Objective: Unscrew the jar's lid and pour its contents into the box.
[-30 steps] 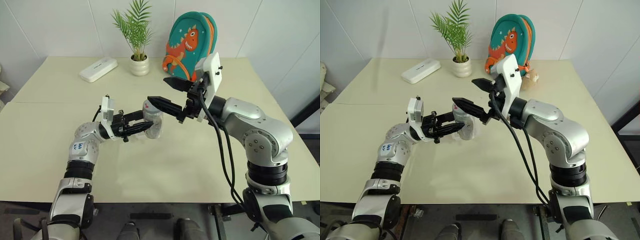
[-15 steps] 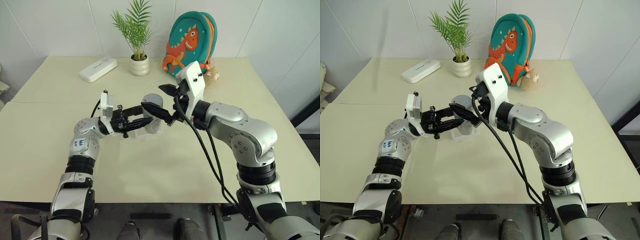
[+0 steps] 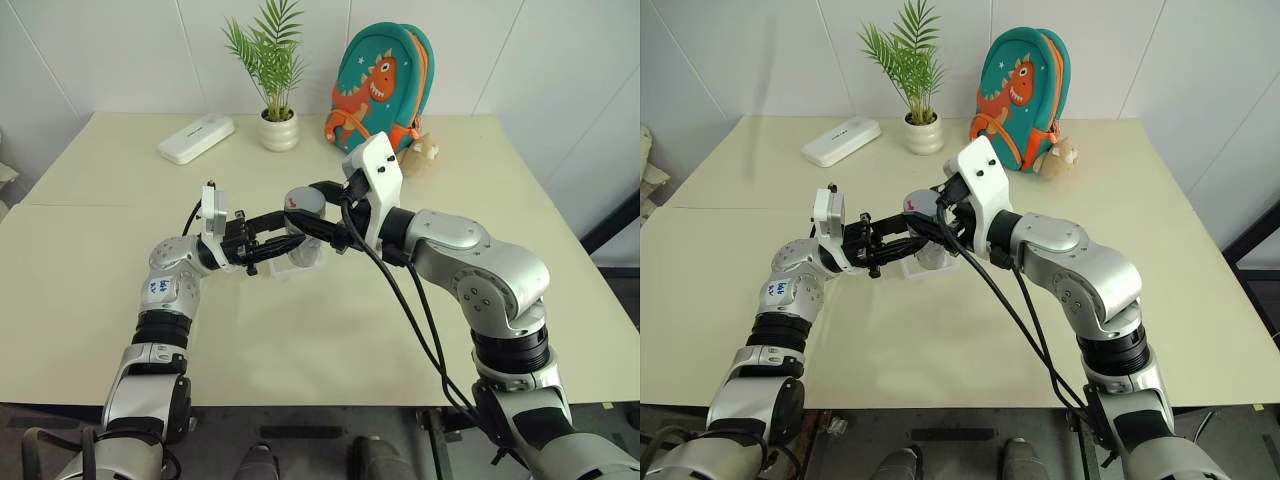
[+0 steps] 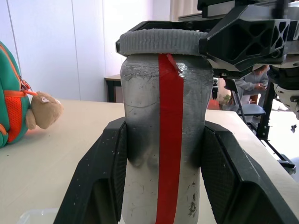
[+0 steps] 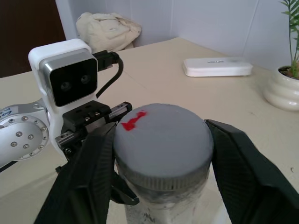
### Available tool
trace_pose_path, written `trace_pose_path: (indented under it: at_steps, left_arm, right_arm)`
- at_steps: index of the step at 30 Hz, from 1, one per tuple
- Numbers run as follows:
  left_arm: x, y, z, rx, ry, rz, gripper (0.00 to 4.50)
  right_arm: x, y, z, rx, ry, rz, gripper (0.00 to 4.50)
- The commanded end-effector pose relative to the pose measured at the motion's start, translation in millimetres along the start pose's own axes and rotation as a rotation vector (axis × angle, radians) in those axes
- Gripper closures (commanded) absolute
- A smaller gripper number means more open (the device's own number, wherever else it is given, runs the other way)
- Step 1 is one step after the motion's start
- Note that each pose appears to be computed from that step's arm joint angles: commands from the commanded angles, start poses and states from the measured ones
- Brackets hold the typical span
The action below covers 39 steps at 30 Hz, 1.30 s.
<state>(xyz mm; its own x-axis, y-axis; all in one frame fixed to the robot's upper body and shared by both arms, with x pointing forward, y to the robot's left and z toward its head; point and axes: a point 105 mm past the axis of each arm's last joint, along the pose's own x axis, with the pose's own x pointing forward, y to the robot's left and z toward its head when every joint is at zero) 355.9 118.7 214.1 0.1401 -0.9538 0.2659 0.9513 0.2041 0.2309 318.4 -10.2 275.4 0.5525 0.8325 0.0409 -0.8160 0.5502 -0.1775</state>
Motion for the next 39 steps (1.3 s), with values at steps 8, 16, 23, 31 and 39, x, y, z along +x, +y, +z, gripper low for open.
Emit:
trace_pose_path:
  at_steps: [8, 16, 23, 31, 39]
  left_arm:
    - [4, -2, 12, 0.027, -0.020, -0.036, 2.63]
    - [9, -7, 8, -0.002, 0.011, -0.088, 2.63]
    - [13, -6, 4, 0.002, 0.079, -0.124, 2.63]
    - [20, -5, -1, 0.007, 0.178, -0.162, 2.63]
    - [27, -7, -4, 0.011, 0.181, -0.203, 2.63]
  right_arm:
    - [-4, 19, 27, -0.015, -0.119, 0.142, 1.96]
    - [-3, 34, 35, -0.042, -0.150, 0.340, 1.96]
    - [-2, 42, 39, -0.079, -0.156, 0.464, 1.96]
    - [-1, 54, 46, -0.110, -0.183, 0.572, 1.96]
    - [1, 60, 48, -0.124, -0.189, 0.620, 1.96]
